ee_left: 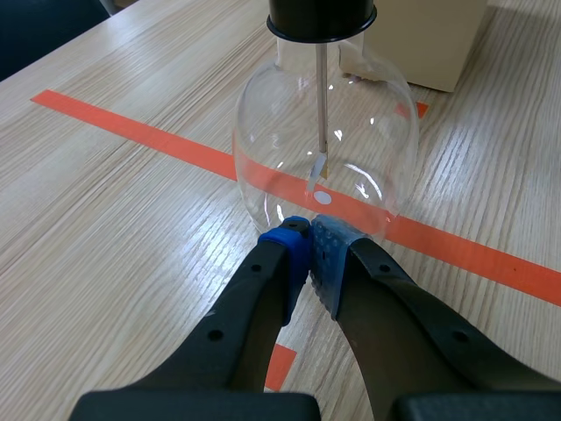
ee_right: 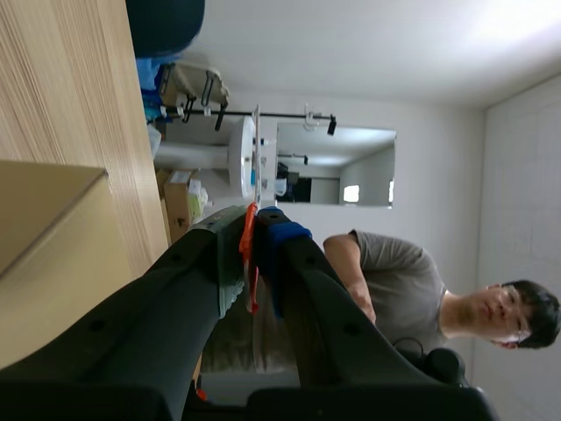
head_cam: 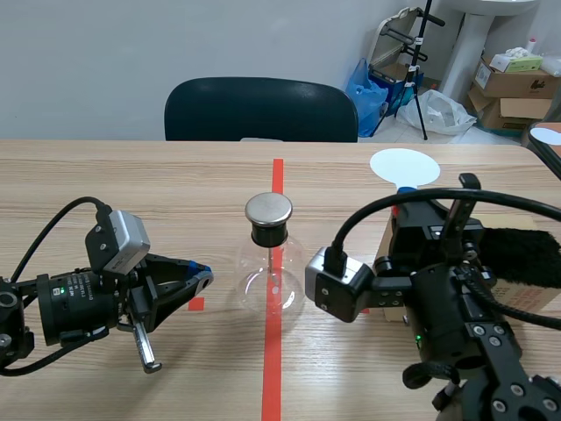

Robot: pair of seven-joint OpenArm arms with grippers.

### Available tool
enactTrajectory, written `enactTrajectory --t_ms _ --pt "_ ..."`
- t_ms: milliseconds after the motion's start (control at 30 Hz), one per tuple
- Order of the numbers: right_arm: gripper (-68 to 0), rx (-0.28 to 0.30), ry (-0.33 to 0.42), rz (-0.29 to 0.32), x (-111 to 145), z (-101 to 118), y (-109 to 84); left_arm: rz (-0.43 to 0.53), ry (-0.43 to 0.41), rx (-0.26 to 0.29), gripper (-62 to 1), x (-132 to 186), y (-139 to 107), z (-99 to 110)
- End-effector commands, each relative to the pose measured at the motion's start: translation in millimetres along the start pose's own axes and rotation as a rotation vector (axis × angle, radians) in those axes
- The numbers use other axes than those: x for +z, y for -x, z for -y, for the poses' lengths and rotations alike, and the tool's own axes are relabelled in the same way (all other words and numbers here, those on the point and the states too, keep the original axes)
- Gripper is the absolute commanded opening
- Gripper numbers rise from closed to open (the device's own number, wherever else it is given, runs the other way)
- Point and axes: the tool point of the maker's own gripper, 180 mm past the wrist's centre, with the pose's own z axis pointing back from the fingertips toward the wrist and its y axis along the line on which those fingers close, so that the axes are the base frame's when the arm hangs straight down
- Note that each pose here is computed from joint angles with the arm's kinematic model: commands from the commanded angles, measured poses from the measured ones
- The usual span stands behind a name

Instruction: Do the electroscope experiment

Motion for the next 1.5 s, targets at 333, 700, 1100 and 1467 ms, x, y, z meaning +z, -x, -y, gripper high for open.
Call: enactTrajectory --t_ms 333,700,1100,1467 --pt "-66.7 0.009 0.025 -0.058 -3.0 6.5 14.2 0.036 -0.009 -0.002 -57.9 -2.3 -9.4 -2.8" --pt "-66.7 0.009 0.025 -0.058 -3.0 6.5 14.1 0.036 -0.009 -0.002 -57.9 -2.3 -9.4 -2.8" --pt "-66.7 0.006 0.023 -0.059 -3.0 6.1 14.3 0.036 -0.009 -0.002 -57.9 -2.3 -9.4 -2.8" --pt "-66.7 0.006 0.023 -0.059 -3.0 6.1 14.3 0.036 -0.009 -0.002 -57.9 -2.3 -9.4 -2.8"
